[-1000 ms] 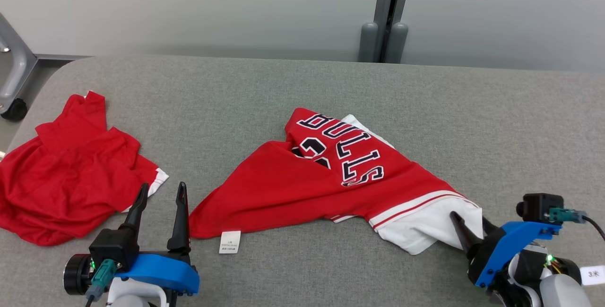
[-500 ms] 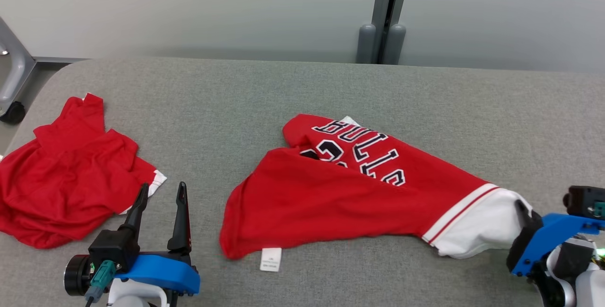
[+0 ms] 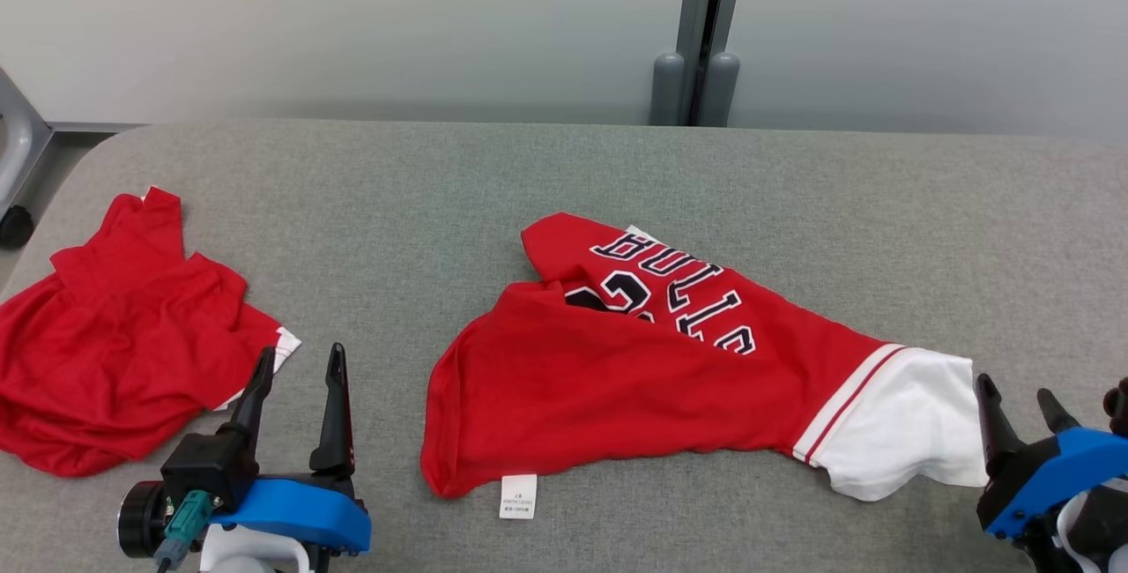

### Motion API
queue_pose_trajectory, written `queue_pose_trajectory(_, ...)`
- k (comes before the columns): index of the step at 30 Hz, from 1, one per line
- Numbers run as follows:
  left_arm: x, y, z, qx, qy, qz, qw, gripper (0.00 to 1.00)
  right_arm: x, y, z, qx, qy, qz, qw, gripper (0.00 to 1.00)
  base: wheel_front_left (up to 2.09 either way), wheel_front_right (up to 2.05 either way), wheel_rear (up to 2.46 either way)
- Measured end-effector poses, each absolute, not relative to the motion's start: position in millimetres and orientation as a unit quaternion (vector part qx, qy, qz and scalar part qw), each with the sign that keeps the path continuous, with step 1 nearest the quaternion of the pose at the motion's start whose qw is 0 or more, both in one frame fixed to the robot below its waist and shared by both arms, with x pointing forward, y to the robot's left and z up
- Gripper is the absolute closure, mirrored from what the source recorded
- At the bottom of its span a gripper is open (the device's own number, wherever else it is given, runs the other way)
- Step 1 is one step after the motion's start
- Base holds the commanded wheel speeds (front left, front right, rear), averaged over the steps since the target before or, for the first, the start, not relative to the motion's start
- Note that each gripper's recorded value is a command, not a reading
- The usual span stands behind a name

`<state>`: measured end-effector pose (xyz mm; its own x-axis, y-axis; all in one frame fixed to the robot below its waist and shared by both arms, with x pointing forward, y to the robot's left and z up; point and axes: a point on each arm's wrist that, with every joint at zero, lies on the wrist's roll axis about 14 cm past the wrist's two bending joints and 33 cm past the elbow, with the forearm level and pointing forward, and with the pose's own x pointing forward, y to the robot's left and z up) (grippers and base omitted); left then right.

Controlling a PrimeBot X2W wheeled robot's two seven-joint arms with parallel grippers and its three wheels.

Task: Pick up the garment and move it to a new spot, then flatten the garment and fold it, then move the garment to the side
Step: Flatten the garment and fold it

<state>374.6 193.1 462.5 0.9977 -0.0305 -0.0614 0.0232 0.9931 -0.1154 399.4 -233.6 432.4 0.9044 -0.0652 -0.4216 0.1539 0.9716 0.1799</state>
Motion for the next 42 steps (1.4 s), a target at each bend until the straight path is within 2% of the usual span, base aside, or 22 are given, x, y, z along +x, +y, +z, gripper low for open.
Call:
queue_pose_trajectory(6, 371, 195, 468, -0.059, 0.023, -0.011, 0.998, 0.00, 394, -228, 457, 0.075, 0.151, -0.042, 0.985, 0.00, 0.00, 0.00, 0.00)
queue_pose_trajectory(8, 367, 194, 468, -0.060, 0.022, -0.010, 0.998, 0.00, 388, -221, 478, 0.051, 0.102, -0.028, 0.993, 0.00, 0.00, 0.00, 0.00)
queue_pose_trajectory(16, 358, 189, 466, -0.063, 0.025, -0.017, 0.998, 0.00, 371, -207, 504, 0.033, 0.019, -0.004, 0.999, 0.00, 0.00, 0.00, 0.00)
queue_pose_trajectory(23, 349, 187, 458, -0.060, 0.037, -0.023, 0.997, 0.00, 362, -201, 509, 0.026, -0.003, 0.004, 1.000, 0.00, 0.00, 0.00, 0.00)
queue_pose_trajectory(42, 346, 182, 451, -0.060, 0.050, -0.035, 0.996, 0.00, 356, -207, 493, 0.037, 0.015, -0.007, 0.999, 0.00, 0.00, 0.00, 0.00)
